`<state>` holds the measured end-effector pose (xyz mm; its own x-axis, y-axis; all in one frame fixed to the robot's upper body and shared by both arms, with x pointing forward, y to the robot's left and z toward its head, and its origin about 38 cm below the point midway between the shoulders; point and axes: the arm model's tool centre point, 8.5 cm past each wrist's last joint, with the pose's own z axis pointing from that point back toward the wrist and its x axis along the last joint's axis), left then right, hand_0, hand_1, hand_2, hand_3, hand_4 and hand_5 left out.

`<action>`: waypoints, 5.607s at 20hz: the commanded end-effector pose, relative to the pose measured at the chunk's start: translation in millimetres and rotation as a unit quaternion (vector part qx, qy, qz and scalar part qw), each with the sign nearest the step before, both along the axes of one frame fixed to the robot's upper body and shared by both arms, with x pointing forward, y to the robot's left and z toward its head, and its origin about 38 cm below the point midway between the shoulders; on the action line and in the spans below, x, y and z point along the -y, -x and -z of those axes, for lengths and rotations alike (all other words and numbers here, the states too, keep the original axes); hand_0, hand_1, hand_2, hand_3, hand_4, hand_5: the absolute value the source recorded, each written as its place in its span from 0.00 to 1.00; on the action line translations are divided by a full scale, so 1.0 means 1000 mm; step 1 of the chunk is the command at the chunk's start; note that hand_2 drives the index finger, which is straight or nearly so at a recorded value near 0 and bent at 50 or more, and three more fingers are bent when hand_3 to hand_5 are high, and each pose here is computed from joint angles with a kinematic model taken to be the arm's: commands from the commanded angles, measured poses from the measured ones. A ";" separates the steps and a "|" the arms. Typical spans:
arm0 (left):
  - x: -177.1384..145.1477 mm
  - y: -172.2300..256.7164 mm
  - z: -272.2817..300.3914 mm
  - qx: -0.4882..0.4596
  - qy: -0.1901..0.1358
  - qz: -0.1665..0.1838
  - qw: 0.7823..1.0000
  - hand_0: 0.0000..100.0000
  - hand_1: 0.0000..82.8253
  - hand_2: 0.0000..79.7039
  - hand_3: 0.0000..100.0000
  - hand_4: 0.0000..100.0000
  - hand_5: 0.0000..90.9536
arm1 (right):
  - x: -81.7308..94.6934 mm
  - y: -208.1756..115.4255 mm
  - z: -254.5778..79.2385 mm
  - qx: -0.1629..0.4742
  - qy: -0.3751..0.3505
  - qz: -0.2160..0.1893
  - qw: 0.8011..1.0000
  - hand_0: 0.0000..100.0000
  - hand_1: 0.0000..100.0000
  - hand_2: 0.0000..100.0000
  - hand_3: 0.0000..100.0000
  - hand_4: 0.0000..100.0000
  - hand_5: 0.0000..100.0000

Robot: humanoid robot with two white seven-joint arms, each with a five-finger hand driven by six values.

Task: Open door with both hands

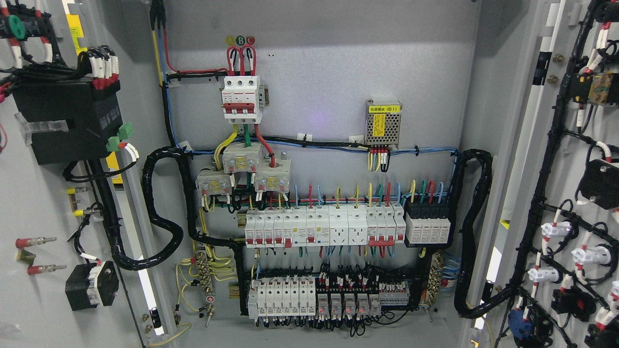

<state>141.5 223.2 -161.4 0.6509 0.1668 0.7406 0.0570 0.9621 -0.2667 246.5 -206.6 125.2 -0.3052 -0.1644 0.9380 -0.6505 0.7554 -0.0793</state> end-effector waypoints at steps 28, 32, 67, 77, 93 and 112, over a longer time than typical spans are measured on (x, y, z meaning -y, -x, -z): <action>-0.029 -0.052 -0.313 0.578 -0.060 0.051 0.812 0.00 0.00 0.00 0.00 0.00 0.00 | 0.136 0.014 -0.106 0.169 -0.017 0.173 0.970 0.24 0.00 0.00 0.00 0.00 0.00; -0.034 -0.055 -0.316 0.583 -0.060 0.041 0.809 0.00 0.00 0.00 0.00 0.00 0.00 | 0.136 0.013 -0.106 0.165 -0.016 0.168 0.972 0.24 0.00 0.00 0.00 0.00 0.00; -0.175 -0.041 -0.317 0.523 -0.058 -0.077 0.847 0.00 0.00 0.00 0.00 0.00 0.00 | 0.182 0.022 -0.087 0.128 -0.069 0.266 0.953 0.24 0.00 0.00 0.00 0.00 0.00; -0.227 -0.045 -0.330 0.514 -0.056 -0.088 0.852 0.00 0.00 0.00 0.00 0.00 0.00 | 0.205 0.024 -0.087 0.133 -0.055 0.296 0.944 0.24 0.00 0.00 0.00 0.00 0.00; -0.291 -0.068 -0.352 0.478 -0.104 -0.026 0.872 0.00 0.00 0.00 0.00 0.00 0.00 | 0.223 0.026 -0.088 0.133 -0.042 0.316 0.938 0.24 0.00 0.00 0.00 0.00 0.00; -0.316 -0.095 -0.346 0.432 -0.074 -0.029 0.898 0.00 0.00 0.00 0.00 0.00 0.00 | 0.229 0.027 -0.090 0.128 -0.059 0.311 0.940 0.24 0.00 0.00 0.00 0.00 0.00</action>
<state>230.2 521.1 182.9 -0.2184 0.0597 0.9740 0.1478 0.9886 -0.0275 221.2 -435.4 212.3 -0.5799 0.0593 0.8125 -0.0334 0.9948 -0.0964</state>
